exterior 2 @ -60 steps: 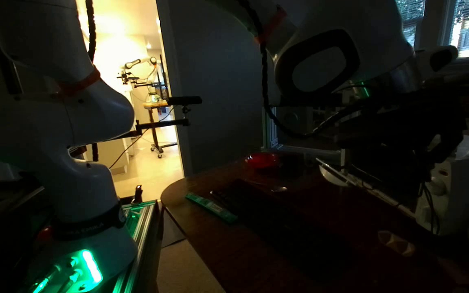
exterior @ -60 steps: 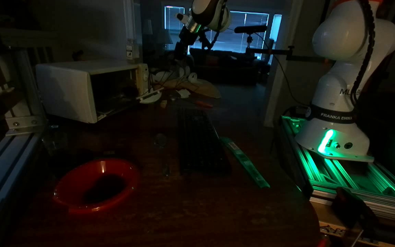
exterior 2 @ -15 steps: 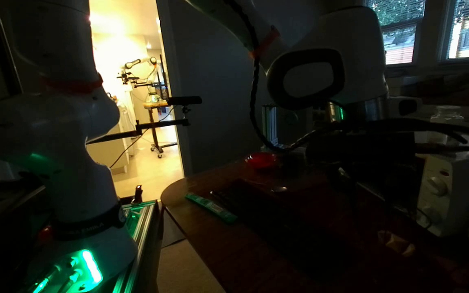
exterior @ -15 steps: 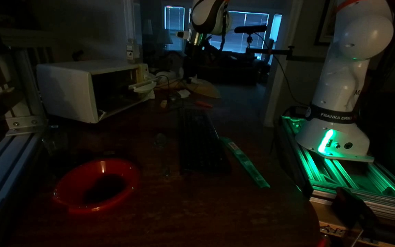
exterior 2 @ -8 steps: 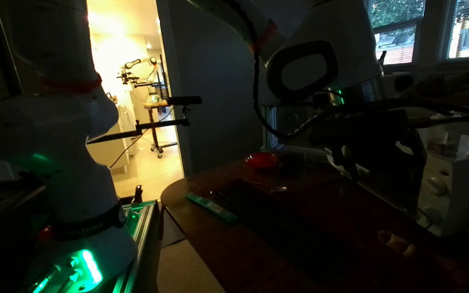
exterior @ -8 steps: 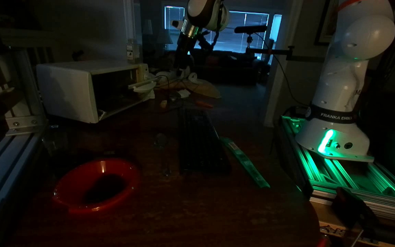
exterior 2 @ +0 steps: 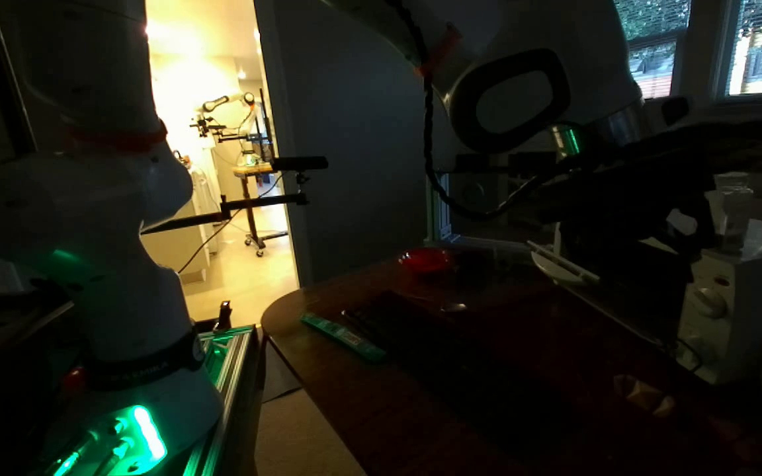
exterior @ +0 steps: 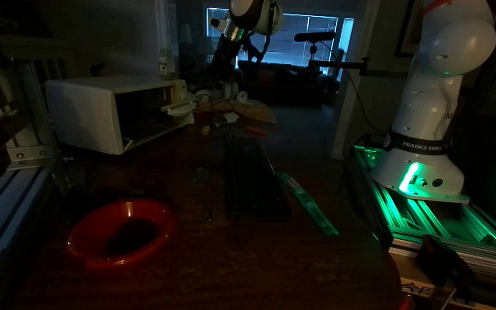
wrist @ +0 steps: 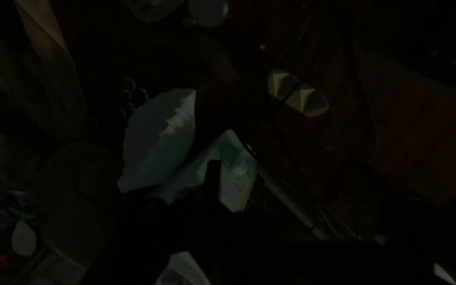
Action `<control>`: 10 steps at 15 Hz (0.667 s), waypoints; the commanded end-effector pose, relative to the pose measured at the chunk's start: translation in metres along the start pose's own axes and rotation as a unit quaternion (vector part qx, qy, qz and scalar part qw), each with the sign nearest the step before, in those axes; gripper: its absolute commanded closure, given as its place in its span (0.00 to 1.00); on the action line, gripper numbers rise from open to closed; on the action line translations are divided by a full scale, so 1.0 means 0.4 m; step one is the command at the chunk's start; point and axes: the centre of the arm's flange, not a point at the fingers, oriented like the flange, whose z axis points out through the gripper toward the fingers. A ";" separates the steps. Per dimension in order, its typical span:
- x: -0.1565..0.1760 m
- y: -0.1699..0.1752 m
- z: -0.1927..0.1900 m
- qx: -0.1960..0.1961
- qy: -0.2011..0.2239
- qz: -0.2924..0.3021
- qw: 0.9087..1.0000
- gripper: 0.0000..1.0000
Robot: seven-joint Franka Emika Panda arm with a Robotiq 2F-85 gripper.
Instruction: Move the mouse cable to the left and place the mouse on the right
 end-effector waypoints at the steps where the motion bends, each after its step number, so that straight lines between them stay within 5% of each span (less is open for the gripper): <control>1: -0.009 0.014 0.039 -0.022 -0.034 -0.072 0.997 0.24; 3: -0.013 0.003 0.064 -0.022 -0.040 -0.094 0.995 0.20; 6: 0.003 -0.021 0.101 -0.031 -0.017 -0.109 0.993 0.28; 7: 0.013 -0.026 0.109 -0.043 -0.006 -0.110 0.993 0.18; 10: 0.039 -0.042 0.137 -0.058 0.016 -0.117 0.991 0.25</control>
